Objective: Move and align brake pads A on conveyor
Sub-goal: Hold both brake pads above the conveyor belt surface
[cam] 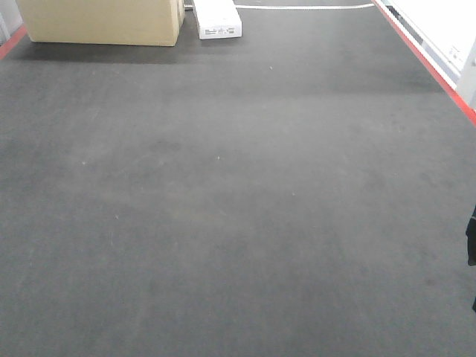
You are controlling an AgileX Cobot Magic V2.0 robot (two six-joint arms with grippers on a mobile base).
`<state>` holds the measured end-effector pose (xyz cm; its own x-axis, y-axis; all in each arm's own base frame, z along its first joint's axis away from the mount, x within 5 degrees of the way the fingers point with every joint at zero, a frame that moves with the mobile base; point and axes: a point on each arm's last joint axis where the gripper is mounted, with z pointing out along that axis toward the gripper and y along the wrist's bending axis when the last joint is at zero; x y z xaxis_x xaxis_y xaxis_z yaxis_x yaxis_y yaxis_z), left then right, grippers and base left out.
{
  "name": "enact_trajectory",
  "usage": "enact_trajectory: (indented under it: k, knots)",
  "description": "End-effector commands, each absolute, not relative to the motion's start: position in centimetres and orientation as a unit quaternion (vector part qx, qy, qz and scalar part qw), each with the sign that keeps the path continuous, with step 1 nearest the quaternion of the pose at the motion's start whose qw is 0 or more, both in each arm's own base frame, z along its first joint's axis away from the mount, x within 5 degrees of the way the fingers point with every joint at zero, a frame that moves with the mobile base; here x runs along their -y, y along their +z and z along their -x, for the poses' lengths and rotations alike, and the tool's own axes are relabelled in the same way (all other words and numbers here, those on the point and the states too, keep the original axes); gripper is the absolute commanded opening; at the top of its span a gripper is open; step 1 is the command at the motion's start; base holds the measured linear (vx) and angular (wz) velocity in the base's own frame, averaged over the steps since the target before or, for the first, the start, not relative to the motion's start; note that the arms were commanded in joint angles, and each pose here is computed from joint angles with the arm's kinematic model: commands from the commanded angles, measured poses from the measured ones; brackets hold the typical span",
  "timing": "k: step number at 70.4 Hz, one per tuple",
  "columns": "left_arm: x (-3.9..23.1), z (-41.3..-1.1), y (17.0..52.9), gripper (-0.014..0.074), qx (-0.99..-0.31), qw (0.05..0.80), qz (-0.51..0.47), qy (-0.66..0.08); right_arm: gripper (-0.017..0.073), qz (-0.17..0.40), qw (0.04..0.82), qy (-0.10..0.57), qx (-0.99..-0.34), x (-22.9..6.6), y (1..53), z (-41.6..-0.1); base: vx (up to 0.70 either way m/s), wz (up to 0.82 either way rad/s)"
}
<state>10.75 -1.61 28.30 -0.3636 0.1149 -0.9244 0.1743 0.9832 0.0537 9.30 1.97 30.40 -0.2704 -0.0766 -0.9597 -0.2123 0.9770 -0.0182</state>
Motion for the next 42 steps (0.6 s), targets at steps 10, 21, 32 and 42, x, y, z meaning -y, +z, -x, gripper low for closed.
enact_trajectory:
  k: [10, 21, 32, 42]
  knots:
    - [1.66, -11.11, 30.07, -0.0006, -0.79, 0.607, -0.08, -0.031, -0.0005, 0.09, 0.644, 0.056, -0.758, -1.97, 32.19, -9.47, 0.08, 0.03]
    - [1.66, -11.11, 30.07, -0.0006, -0.79, 0.607, -0.08, -0.031, -0.0005, 0.09, 0.644, 0.056, -0.758, -1.97, 32.19, -9.47, 0.0, 0.0]
    - [1.66, -11.11, 30.07, -0.0006, -0.79, 0.607, -0.08, -0.031, -0.0005, 0.09, 0.644, 0.056, -0.758, -1.97, 32.19, -9.47, 0.0, 0.0]
    - [1.68, -11.12, 30.07, -0.0006, -0.79, 0.607, -0.081, -0.032, -0.0005, 0.09, 0.644, 0.056, -0.758, -1.97, 32.19, -9.47, 0.0, 0.0]
